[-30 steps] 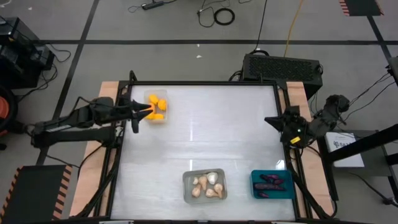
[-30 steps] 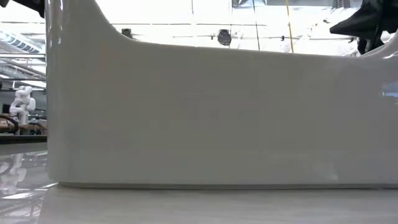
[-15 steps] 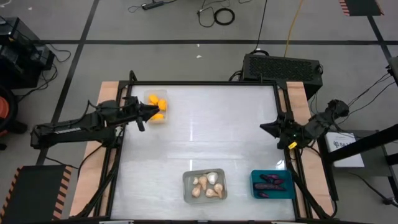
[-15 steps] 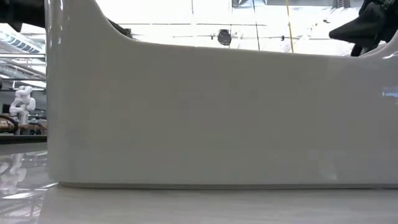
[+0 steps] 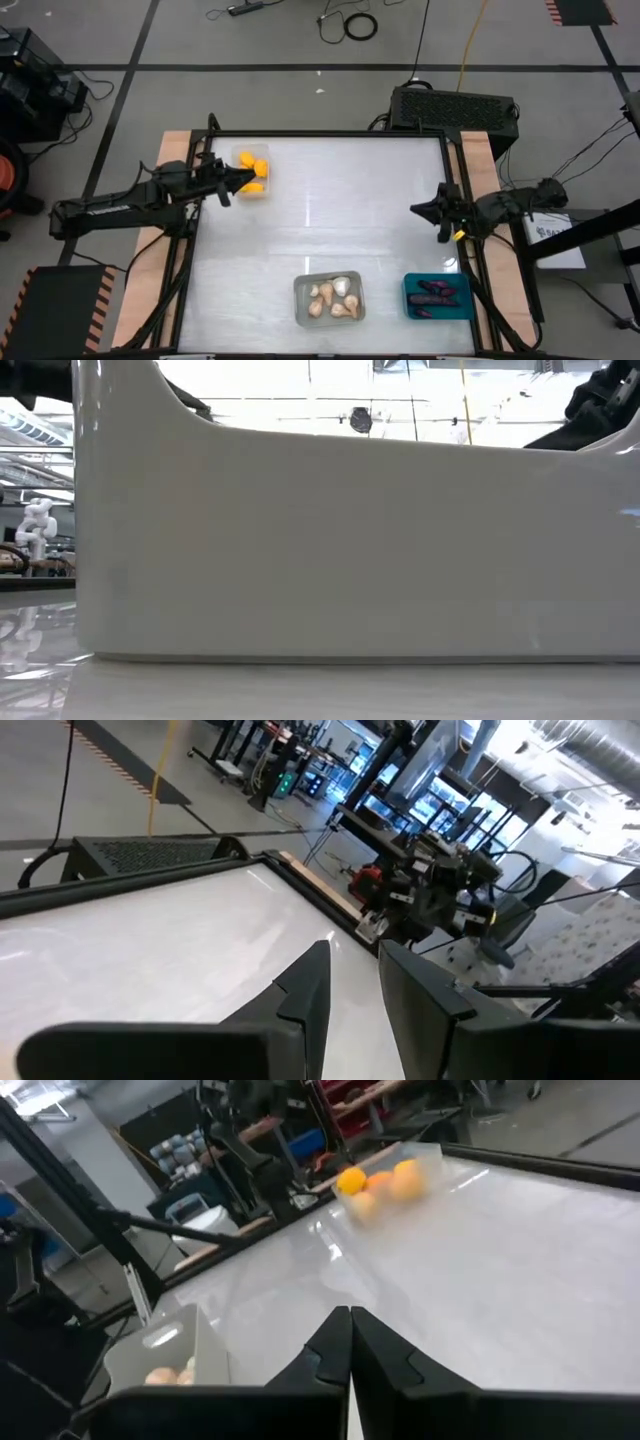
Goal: Sort produce into baskets
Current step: Return to Home Position
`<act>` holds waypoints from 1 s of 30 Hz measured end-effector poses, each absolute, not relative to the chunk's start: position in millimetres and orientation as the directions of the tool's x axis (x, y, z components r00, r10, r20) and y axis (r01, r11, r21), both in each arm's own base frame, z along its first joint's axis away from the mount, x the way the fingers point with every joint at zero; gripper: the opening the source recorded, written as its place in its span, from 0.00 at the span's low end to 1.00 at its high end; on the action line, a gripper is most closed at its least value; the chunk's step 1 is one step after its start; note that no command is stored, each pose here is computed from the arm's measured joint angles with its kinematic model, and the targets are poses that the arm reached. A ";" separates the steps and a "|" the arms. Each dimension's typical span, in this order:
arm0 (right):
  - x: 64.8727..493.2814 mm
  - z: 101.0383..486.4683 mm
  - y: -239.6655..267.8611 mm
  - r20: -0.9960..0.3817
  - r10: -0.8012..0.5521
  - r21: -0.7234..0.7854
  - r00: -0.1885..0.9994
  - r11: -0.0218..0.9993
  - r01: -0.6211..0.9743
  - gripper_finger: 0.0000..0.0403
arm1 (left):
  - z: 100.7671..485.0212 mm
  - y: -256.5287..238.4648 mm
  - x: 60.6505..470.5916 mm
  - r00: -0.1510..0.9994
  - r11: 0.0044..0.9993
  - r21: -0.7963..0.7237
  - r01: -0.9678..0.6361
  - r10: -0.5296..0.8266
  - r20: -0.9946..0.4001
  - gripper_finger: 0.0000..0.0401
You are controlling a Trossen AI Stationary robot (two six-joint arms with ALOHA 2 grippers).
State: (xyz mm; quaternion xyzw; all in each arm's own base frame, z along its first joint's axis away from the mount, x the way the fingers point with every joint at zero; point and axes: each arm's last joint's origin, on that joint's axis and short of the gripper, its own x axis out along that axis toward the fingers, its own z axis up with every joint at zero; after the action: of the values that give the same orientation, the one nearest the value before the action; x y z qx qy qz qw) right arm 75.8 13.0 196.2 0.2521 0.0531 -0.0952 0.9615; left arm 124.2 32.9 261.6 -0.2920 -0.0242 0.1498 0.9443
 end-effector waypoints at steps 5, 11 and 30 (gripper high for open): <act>76.5 195.9 8.6 -0.155 -0.201 0.446 0.967 0.859 0.250 0.00 | 261.7 32.9 124.2 0.954 0.784 -0.560 -0.269 0.297 -0.042 0.24; 75.8 189.7 4.9 -0.213 -0.235 0.438 0.948 0.845 0.308 0.00 | 261.4 32.9 124.2 0.954 0.784 -0.559 -0.270 0.297 -0.044 0.24; 82.5 170.9 0.8 -0.282 -0.376 0.149 0.883 0.892 0.427 0.00 | 245.9 28.0 149.7 0.965 0.927 -0.285 -0.243 0.202 -0.167 0.24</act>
State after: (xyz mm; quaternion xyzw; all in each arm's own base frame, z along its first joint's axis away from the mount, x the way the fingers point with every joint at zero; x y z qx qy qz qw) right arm 82.5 0.8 170.9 0.1038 0.1238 -0.2082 0.9647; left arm 149.7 28.0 245.9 -0.1533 0.0675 0.1137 0.9793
